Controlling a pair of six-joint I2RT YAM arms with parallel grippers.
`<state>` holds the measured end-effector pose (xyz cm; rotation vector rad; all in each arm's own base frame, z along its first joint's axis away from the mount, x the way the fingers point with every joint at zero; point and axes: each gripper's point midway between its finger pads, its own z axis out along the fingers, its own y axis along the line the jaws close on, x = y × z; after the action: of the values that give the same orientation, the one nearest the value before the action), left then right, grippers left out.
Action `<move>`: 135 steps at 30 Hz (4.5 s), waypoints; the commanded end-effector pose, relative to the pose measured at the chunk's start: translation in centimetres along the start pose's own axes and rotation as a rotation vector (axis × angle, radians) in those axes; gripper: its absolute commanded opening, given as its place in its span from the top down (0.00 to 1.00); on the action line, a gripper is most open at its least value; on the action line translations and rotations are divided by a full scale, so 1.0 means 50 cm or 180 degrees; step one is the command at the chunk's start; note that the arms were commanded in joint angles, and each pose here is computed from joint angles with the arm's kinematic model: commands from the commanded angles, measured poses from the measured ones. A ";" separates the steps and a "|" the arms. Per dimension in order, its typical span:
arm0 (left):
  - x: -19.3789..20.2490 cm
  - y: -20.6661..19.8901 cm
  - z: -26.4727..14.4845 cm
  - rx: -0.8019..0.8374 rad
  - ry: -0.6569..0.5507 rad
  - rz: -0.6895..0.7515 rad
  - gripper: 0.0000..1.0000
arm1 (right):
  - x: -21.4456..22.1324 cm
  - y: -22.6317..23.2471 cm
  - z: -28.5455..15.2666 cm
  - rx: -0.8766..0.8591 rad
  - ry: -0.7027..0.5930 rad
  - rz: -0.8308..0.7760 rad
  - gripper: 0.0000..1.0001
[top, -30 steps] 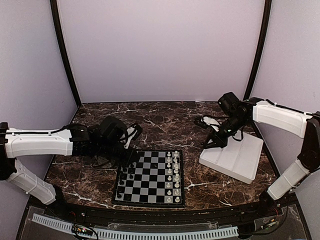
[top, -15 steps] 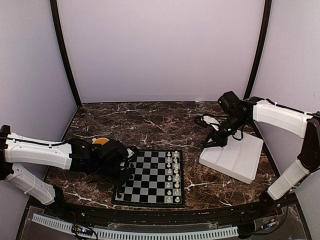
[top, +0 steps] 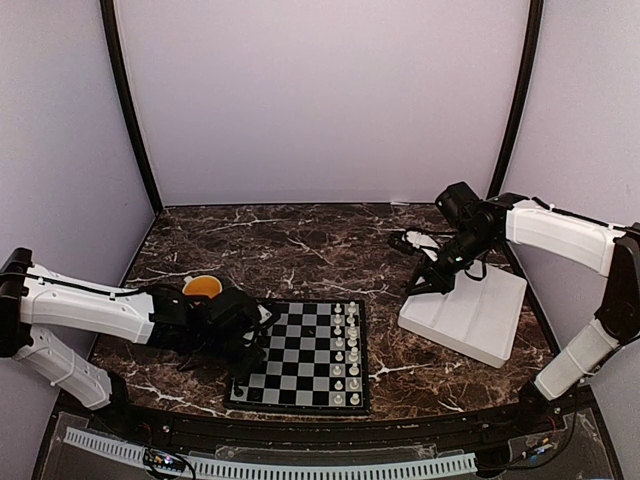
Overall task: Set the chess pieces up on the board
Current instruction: Place the pawn on c7, then pass from the right arm to the left
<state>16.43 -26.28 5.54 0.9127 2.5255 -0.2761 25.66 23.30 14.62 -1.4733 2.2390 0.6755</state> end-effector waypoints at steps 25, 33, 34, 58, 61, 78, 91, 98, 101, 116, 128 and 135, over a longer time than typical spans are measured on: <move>0.023 -0.008 0.040 -0.0001 0.0158 0.0021 0.89 | -0.015 -0.001 -0.007 0.0023 -0.0046 -0.0041 0.92; 0.031 0.002 0.033 -0.0083 0.0200 0.0008 0.91 | -0.016 0.000 -0.007 0.0010 -0.0055 -0.0036 0.92; 0.031 0.002 0.033 -0.0081 0.0202 0.0004 0.91 | -0.016 0.001 -0.008 0.0010 -0.0058 -0.0038 0.92; 0.042 0.007 0.031 -0.0145 0.0246 -0.0044 0.84 | -0.018 0.002 -0.006 -0.0018 -0.0067 -0.0037 0.92; 0.034 0.003 0.025 -0.0137 0.0200 -0.0022 0.82 | -0.017 0.003 -0.005 -0.0024 -0.0063 -0.0040 0.92; -0.192 -0.061 -0.142 0.0347 -0.1045 -0.0125 0.64 | -0.049 0.016 -0.026 -0.0089 -0.0161 -0.0158 0.91; -0.444 -0.151 -0.143 0.1733 -0.1634 -0.0937 0.60 | -0.134 0.071 -0.008 -0.0170 -0.0041 -0.0624 0.91; -0.494 -0.169 -0.130 0.2292 -0.1671 -0.1133 0.59 | -0.151 0.093 0.008 -0.0071 0.0037 -0.0814 0.91; -0.495 -0.185 -0.123 0.2488 -0.1568 -0.1141 0.58 | -0.157 0.096 0.013 -0.0066 0.0061 -0.0847 0.91; -0.498 -0.214 -0.098 0.2888 -0.1358 -0.1200 0.66 | -0.169 0.112 0.017 -0.0037 0.0073 -0.0956 0.91; -0.507 -0.221 -0.090 0.3118 -0.1340 -0.1250 0.80 | -0.168 0.123 0.013 -0.0047 0.0046 -0.1020 0.91; -0.505 -0.220 -0.087 0.3186 -0.1327 -0.1257 0.89 | -0.167 0.120 0.013 -0.0012 0.0037 -0.0999 0.88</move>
<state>25.29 -46.86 19.36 0.4950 2.1589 -1.6846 23.65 31.04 18.23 -1.7954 2.0243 0.5521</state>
